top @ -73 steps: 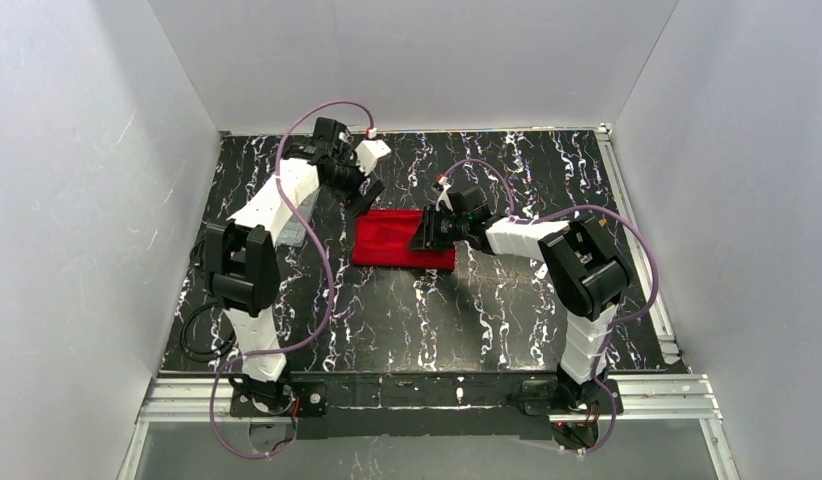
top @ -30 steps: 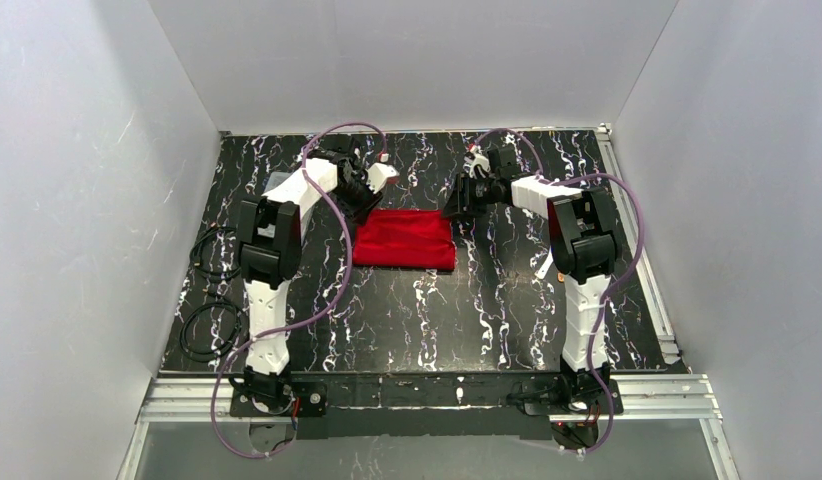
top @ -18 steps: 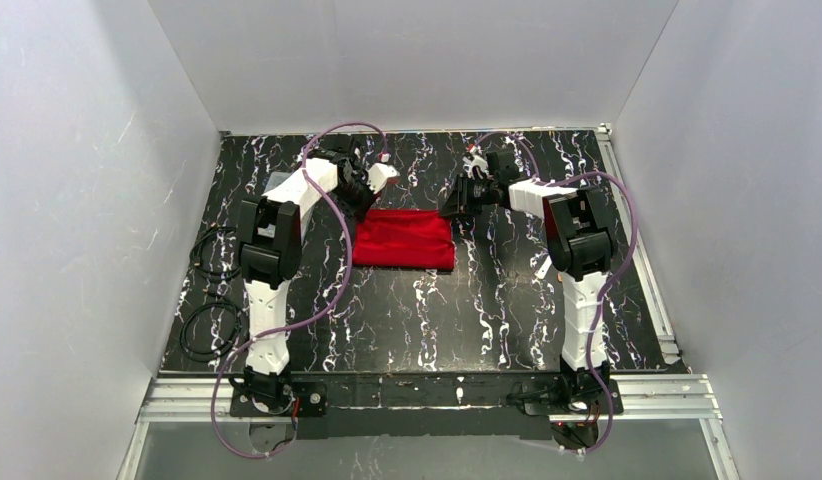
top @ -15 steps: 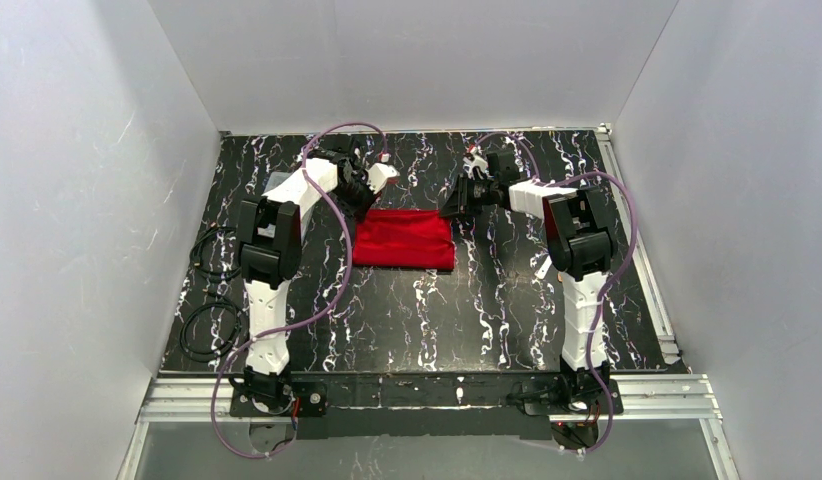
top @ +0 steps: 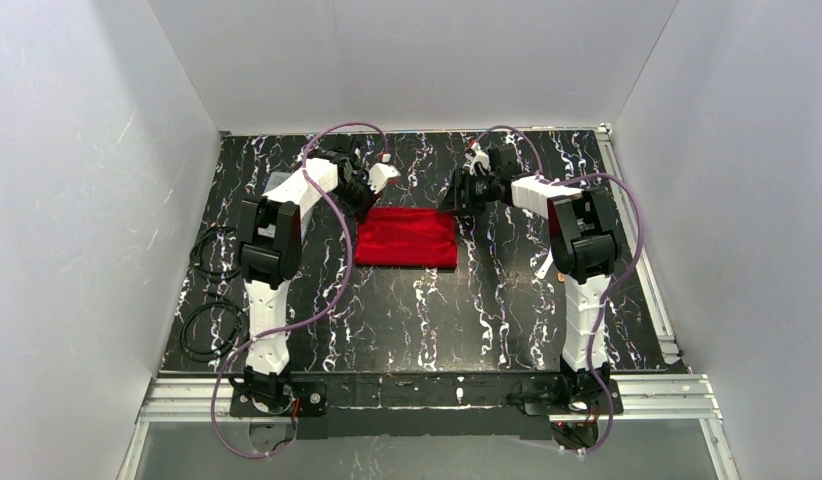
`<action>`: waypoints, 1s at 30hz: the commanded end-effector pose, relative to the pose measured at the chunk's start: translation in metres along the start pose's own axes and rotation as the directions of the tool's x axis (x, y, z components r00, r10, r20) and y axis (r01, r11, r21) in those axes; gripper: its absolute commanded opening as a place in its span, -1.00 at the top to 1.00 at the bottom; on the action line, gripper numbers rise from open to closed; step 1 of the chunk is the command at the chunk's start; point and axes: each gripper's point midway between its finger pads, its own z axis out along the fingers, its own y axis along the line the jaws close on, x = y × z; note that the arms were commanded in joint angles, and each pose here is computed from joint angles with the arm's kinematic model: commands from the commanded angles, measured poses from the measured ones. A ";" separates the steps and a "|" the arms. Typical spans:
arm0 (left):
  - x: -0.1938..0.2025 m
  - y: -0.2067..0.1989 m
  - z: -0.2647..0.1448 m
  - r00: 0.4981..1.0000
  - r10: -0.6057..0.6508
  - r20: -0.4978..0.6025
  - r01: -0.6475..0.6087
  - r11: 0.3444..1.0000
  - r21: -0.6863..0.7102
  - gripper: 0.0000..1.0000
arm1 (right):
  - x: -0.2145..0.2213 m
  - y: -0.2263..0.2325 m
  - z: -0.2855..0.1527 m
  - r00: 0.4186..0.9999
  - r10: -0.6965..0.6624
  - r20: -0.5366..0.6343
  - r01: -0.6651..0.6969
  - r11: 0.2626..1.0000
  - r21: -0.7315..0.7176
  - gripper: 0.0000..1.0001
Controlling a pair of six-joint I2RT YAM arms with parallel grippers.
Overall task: Fold the napkin into a case and place the utensils inside
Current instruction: Move the 2/3-rectangle-folded napkin to the center of the board.
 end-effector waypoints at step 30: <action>0.001 -0.014 -0.004 1.000 0.019 0.013 -0.019 0.998 0.057 1.00 | 0.029 0.016 0.018 0.998 0.036 -0.043 -0.040 0.994 -0.106 -0.21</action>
